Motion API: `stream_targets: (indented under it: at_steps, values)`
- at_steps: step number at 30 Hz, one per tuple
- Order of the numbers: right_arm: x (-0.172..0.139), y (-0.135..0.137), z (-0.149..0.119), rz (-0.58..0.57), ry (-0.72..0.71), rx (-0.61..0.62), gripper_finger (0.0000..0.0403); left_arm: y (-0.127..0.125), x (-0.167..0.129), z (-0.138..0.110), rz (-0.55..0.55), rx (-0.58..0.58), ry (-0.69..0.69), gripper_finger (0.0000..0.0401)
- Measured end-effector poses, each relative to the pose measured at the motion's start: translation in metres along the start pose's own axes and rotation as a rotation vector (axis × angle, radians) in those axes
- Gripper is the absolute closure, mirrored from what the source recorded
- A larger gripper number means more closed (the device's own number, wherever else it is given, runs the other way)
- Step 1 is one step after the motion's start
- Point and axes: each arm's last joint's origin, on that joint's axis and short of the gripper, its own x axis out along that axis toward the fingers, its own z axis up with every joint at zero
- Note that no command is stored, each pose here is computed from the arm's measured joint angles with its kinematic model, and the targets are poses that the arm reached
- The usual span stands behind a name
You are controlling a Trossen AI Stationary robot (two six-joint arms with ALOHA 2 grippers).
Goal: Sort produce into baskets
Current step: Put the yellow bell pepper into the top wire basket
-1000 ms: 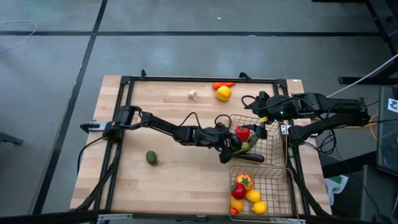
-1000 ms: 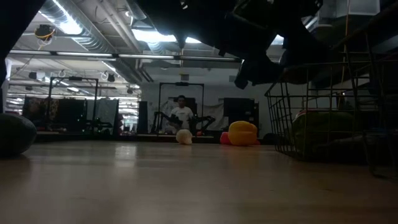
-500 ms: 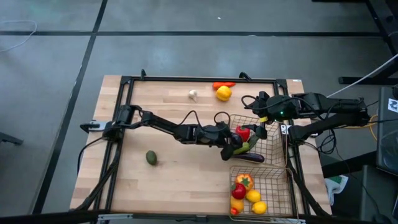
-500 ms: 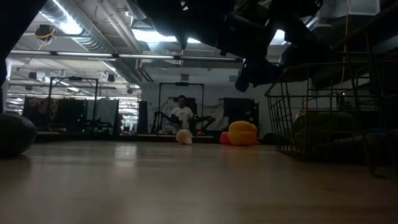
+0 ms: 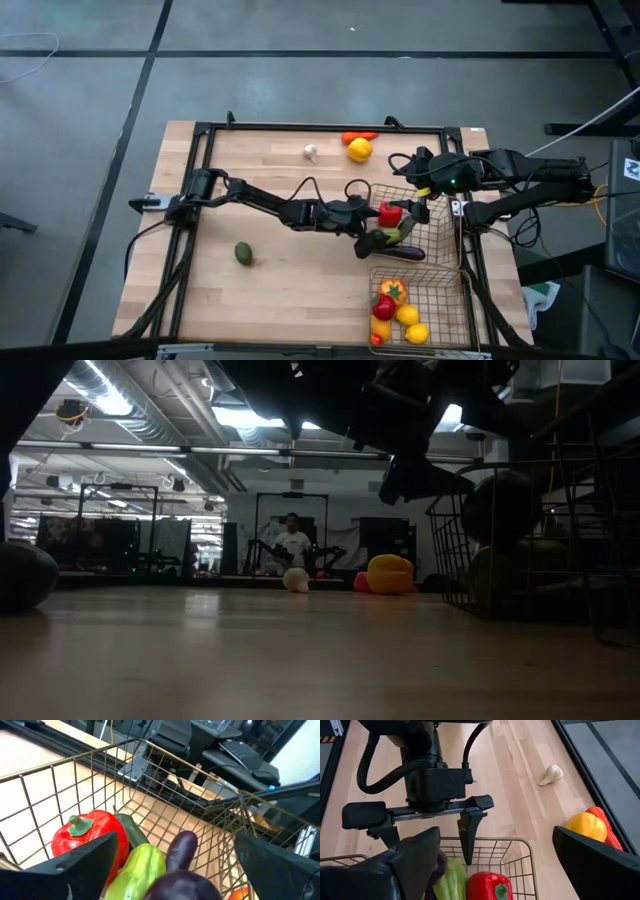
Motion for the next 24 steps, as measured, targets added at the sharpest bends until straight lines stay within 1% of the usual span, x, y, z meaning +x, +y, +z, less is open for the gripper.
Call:
stream_targets:
  at_steps: [4,7,11,16,21,24]
  values:
    - [0.0,0.0,0.0,0.0,0.0,0.0,0.002,-0.001,-0.001,0.001,0.0,0.008,0.001,0.0008]
    - [0.0,0.0,0.0,0.0,0.0,0.0,0.002,-0.003,-0.005,0.008,-0.006,0.055,-0.013,0.0008]
    - [0.0,0.0,0.0,0.0,0.0,0.0,0.002,-0.006,-0.016,0.029,-0.015,0.13,-0.062,0.0008]
    - [0.0,0.0,0.0,0.0,-0.001,-0.006,0.002,-0.005,-0.033,0.057,0.002,0.165,-0.08,0.0008]
    - [0.0,0.0,0.0,0.0,-0.002,-0.006,0.002,0.002,-0.059,0.082,0.058,0.204,-0.009,0.0009]
    - [0.0,0.0,0.0,0.0,-0.003,-0.007,0.002,0.006,-0.077,0.095,0.092,0.209,0.04,0.0009]
